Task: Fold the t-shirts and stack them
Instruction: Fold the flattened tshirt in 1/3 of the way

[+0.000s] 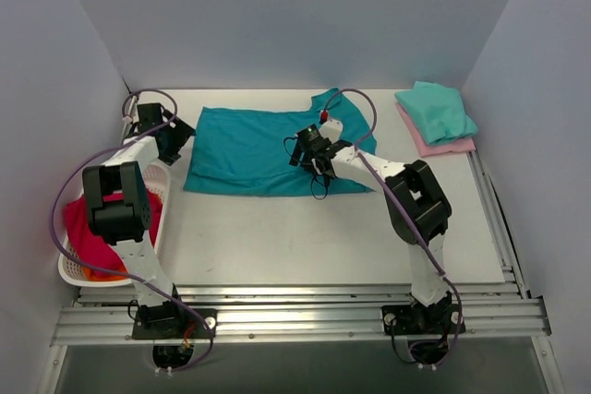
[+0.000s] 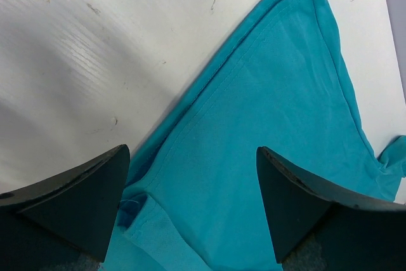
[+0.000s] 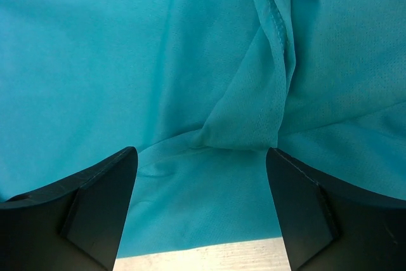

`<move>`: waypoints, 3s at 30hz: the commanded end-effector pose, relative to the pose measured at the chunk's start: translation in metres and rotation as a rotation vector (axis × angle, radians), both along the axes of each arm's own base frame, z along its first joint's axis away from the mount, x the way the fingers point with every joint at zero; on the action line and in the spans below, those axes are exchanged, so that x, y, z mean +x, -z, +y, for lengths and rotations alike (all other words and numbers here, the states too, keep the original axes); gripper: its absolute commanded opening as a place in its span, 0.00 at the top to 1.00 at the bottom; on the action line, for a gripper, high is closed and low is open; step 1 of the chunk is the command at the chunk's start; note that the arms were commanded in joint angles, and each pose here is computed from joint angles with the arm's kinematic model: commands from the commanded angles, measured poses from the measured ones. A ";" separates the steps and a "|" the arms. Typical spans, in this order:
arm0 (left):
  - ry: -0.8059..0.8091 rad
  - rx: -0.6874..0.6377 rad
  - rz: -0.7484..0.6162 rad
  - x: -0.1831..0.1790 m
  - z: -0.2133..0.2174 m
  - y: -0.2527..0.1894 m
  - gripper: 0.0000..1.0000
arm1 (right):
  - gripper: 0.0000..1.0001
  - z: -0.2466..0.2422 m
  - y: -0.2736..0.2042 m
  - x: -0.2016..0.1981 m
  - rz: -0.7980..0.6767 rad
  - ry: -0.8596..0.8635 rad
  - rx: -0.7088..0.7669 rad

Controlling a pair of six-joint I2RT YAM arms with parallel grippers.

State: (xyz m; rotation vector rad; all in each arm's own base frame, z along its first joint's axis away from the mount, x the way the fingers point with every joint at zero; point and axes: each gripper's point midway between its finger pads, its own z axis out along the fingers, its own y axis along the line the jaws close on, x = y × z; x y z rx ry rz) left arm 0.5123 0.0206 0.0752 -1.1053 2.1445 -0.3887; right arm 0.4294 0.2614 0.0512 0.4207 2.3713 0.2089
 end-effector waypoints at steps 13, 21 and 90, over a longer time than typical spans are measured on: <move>0.018 0.010 -0.075 0.007 0.000 -0.018 0.11 | 0.25 -0.031 0.012 0.018 -0.004 0.096 -0.008; 0.023 0.004 -0.071 0.009 -0.002 -0.013 0.11 | 0.26 -0.040 0.018 0.017 -0.001 0.113 -0.008; 0.041 -0.031 -0.075 0.012 -0.005 -0.002 0.12 | 0.81 0.014 0.000 0.085 -0.089 0.103 0.068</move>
